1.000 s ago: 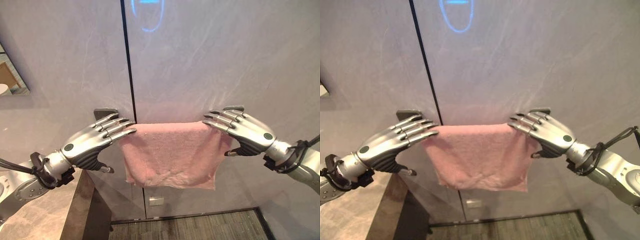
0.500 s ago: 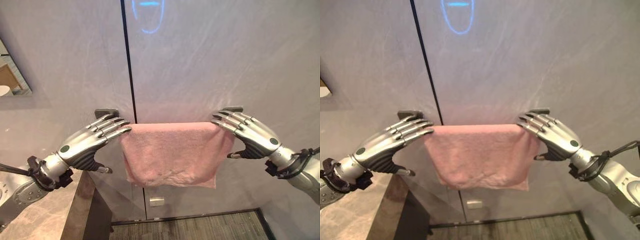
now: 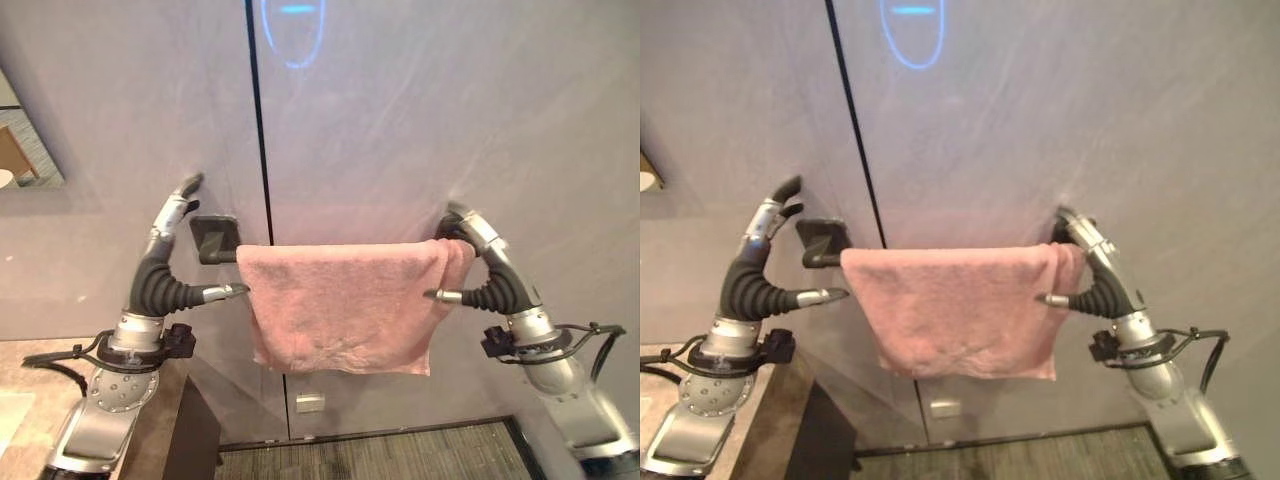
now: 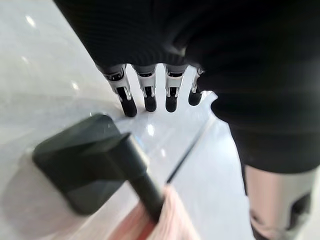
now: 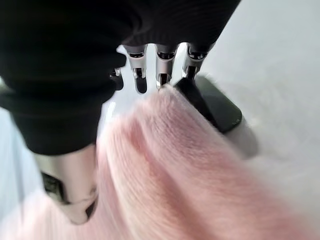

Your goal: Put brush and paste in cup on sink, flatten towel.

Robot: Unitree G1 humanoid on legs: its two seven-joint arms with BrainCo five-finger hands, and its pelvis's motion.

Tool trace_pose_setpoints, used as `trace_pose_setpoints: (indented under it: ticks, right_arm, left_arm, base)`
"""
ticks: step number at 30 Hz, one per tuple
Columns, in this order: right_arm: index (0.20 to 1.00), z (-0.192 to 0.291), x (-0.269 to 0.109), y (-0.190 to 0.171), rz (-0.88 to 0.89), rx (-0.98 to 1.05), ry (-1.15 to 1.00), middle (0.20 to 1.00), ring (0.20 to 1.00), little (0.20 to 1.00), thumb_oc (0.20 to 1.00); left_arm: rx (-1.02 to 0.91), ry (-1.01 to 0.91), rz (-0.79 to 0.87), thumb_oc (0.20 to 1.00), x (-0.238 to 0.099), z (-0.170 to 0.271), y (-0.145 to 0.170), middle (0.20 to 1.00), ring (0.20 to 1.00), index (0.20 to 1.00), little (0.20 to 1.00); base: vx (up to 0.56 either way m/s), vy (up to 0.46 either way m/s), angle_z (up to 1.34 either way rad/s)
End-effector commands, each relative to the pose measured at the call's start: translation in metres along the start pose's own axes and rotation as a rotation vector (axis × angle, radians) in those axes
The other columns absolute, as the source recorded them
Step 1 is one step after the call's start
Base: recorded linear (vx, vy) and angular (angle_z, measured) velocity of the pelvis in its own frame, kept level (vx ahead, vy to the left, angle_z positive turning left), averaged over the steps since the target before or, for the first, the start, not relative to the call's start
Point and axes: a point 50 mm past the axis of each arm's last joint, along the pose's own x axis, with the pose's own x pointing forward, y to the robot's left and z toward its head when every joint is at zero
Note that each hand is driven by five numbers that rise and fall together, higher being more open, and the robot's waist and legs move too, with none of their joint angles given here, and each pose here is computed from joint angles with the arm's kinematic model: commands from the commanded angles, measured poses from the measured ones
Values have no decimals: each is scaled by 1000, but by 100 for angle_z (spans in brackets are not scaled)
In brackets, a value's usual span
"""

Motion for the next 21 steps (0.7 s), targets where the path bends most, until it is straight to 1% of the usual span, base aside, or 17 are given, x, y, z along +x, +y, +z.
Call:
trace_pose_setpoints:
  ticks: [1, 2, 3, 4, 5, 6, 7, 9, 10, 11, 12, 13, 14, 15, 16, 17, 21]
  right_arm:
    - [1000, -19, -1, -18, -85, 161, 119, 1000, 1000, 1000, 1000]
    - [1000, -20, -5, -18, -69, 159, 135, 1000, 1000, 1000, 1000]
    - [1000, -33, -19, -14, -79, 187, 226, 1000, 1000, 1000, 1000]
    - [1000, -42, -27, -12, -87, 219, 283, 1000, 1000, 1000, 1000]
    - [1000, -58, -43, -7, -94, 219, 397, 1000, 1000, 1000, 1000]
    - [1000, -65, -49, -4, -93, 227, 442, 1000, 1000, 1000, 1000]
    - [1000, -78, -62, 3, -106, 243, 530, 1000, 1000, 1000, 1000]
    - [1000, -92, -75, 11, -97, 222, 627, 1000, 1000, 1000, 1000]
    - [1000, -114, -99, 27, -96, 267, 796, 1000, 1000, 1000, 1000]
    - [1000, -114, -99, 27, -96, 268, 795, 1000, 1000, 1000, 1000]
    - [1000, -118, -104, 33, -70, 275, 829, 1000, 1000, 1000, 1000]
    - [1000, -131, -124, 48, -64, 326, 964, 1000, 1000, 1000, 1000]
    - [1000, -137, -134, 55, -20, 316, 1023, 1000, 1000, 1000, 1000]
    - [1000, -137, -133, 55, -20, 316, 1021, 1000, 1000, 1000, 1000]
    - [1000, -144, -144, 66, 0, 331, 1099, 1000, 1000, 1000, 1000]
    - [1000, -144, -144, 66, -1, 332, 1098, 1000, 1000, 1000, 1000]
    - [1000, -149, -158, 83, 52, 353, 1198, 1000, 1000, 1000, 1000]
  left_arm:
    - [-76, 158, 27, 1000, -10, -23, 7, 1000, 1000, 1000, 1000]
    - [-98, 191, 17, 1000, -15, -26, 6, 1000, 1000, 1000, 1000]
    - [-210, 330, -17, 1000, -37, -41, -10, 1000, 1000, 1000, 1000]
    - [-217, 371, -34, 1000, -44, -45, -14, 1000, 1000, 1000, 1000]
    - [-272, 503, -55, 1000, -65, -59, -27, 1000, 1000, 1000, 1000]
    - [-275, 535, -76, 1000, -70, -63, -32, 1000, 1000, 1000, 1000]
    - [-304, 619, -79, 1000, -83, -73, -39, 1000, 1000, 1000, 1000]
    - [-265, 695, -135, 1000, -97, -83, -46, 1000, 1000, 1000, 1000]
    - [-265, 828, -123, 1000, -117, -101, -54, 1000, 1000, 1000, 1000]
    - [-265, 827, -122, 1000, -117, -101, -54, 1000, 1000, 1000, 1000]
    - [-284, 879, -118, 1000, -126, -105, -57, 1000, 1000, 1000, 1000]
    - [-238, 970, -128, 1000, -142, -117, -59, 1000, 1000, 1000, 1000]
    - [-270, 1050, -107, 1000, -154, -123, -64, 1000, 1000, 1000, 1000]
    - [-271, 1048, -106, 1000, -154, -123, -64, 1000, 1000, 1000, 1000]
    - [-232, 1083, -127, 1000, -160, -129, -63, 1000, 1000, 1000, 1000]
    - [-231, 1082, -127, 1000, -160, -129, -63, 1000, 1000, 1000, 1000]
    - [-257, 1220, -97, 1000, -182, -140, -74, 1000, 1000, 1000, 1000]
  base:
    - [-34, -10, -3]
    - [-38, -19, 0]
    - [-32, -22, 1]
    - [-49, -37, 4]
    - [-34, -28, 3]
    - [-33, -34, 5]
    - [-14, -24, 5]
    - [-17, -27, 6]
    - [-14, -20, 8]
    - [-13, -15, 8]
    - [-7, -11, 3]
    - [-17, -12, -9]
    - [-13, -8, -15]
    - [-16, 2, -18]
    - [-7, 2, -8]
    - [-17, 2, -5]
    - [2, 1, -1]
